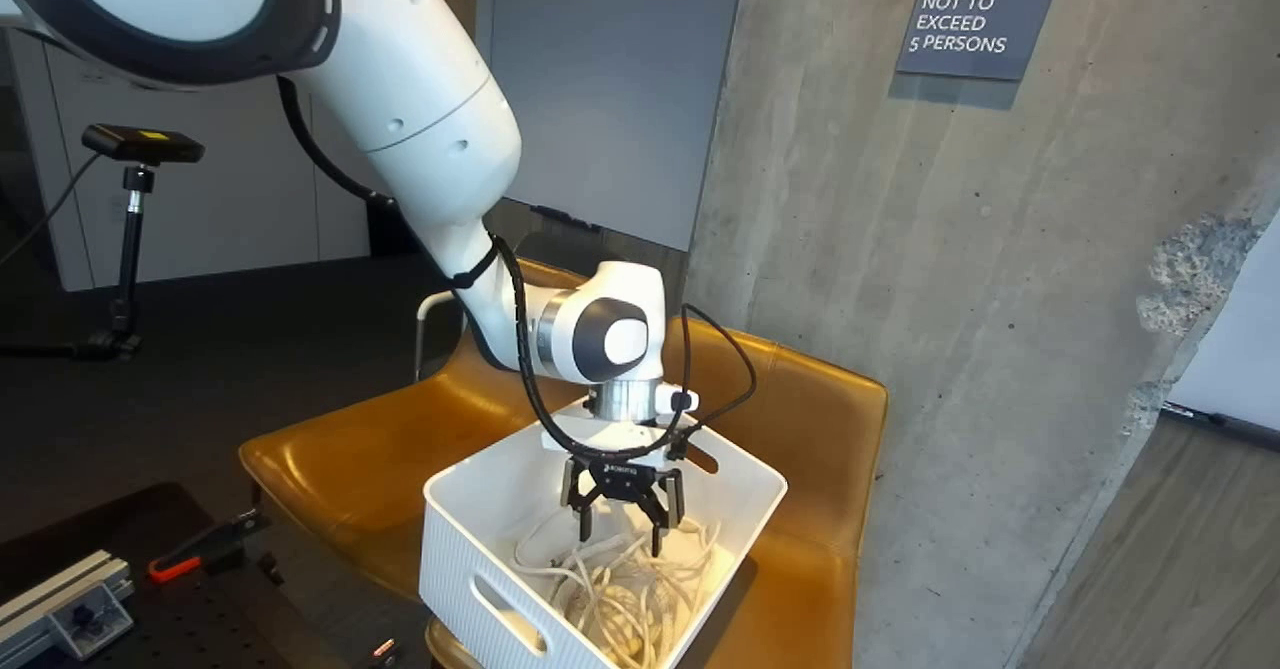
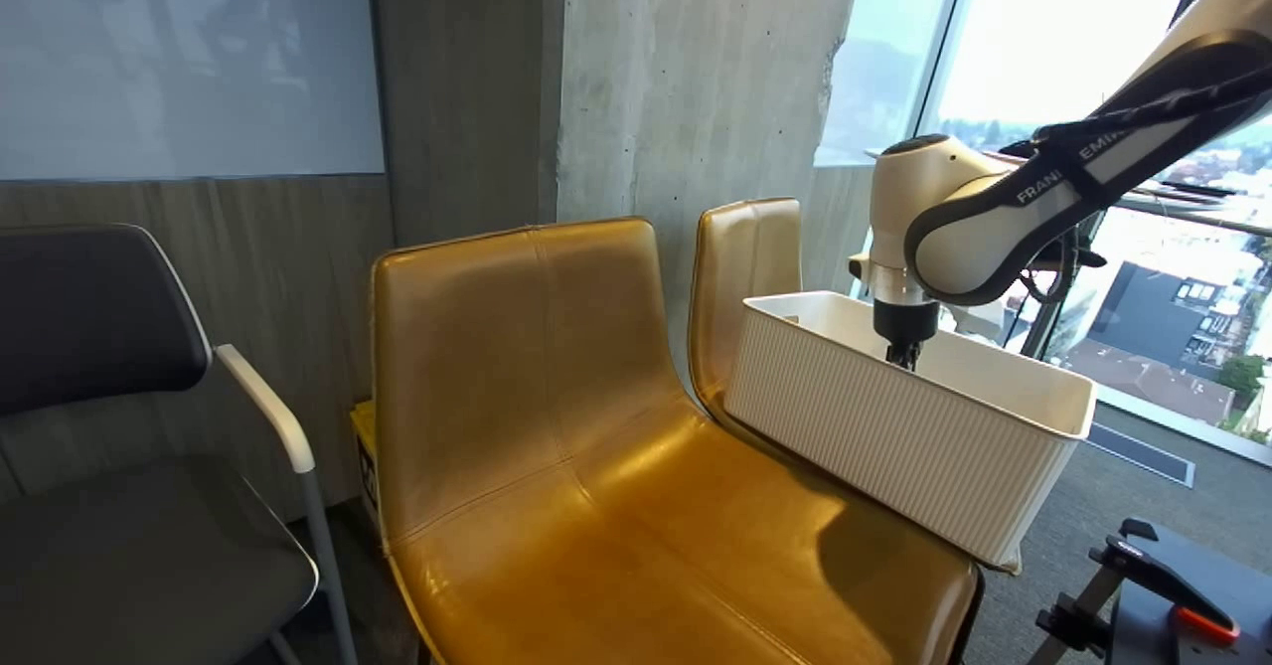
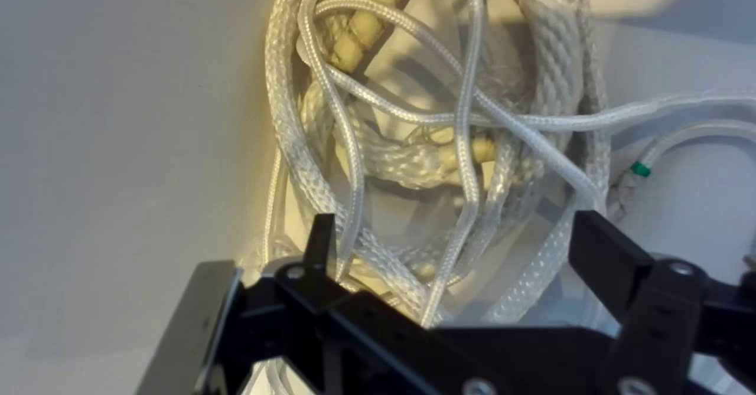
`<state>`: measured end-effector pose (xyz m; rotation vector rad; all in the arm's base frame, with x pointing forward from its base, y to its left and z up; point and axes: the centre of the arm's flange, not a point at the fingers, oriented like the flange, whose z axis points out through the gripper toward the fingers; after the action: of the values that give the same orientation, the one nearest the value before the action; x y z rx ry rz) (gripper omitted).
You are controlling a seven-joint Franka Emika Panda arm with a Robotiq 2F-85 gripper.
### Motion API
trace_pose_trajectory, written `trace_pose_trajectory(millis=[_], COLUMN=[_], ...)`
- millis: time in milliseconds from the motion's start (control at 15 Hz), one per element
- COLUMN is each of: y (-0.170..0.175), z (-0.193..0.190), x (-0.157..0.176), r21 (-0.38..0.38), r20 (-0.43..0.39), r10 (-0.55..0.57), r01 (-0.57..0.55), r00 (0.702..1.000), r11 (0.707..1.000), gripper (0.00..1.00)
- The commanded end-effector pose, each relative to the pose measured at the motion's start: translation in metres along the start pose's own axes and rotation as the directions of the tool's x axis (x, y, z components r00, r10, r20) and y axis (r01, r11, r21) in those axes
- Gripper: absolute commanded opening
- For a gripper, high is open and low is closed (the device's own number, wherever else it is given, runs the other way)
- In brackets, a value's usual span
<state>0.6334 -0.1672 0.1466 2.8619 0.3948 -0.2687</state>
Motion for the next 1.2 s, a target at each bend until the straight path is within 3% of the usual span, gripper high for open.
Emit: trace_pose_trajectory(millis=[0,400,667,1133], y=[0.013,0.010,0.012,0.070], z=[0.036,0.093,0.105,0.122], x=[0.023,0.023,0.023,-0.004], r21=[-0.031,0.000,-0.013,-0.115], r20=[0.029,0.096,0.116,0.235], r10=[-0.088,-0.151,-0.165,-0.200], r01=[0.089,0.152,0.168,0.231], r00=[0.996,0.984,0.979,0.951], r11=[0.996,0.988,0.986,0.966], gripper=[1.00,1.00,1.00,1.00])
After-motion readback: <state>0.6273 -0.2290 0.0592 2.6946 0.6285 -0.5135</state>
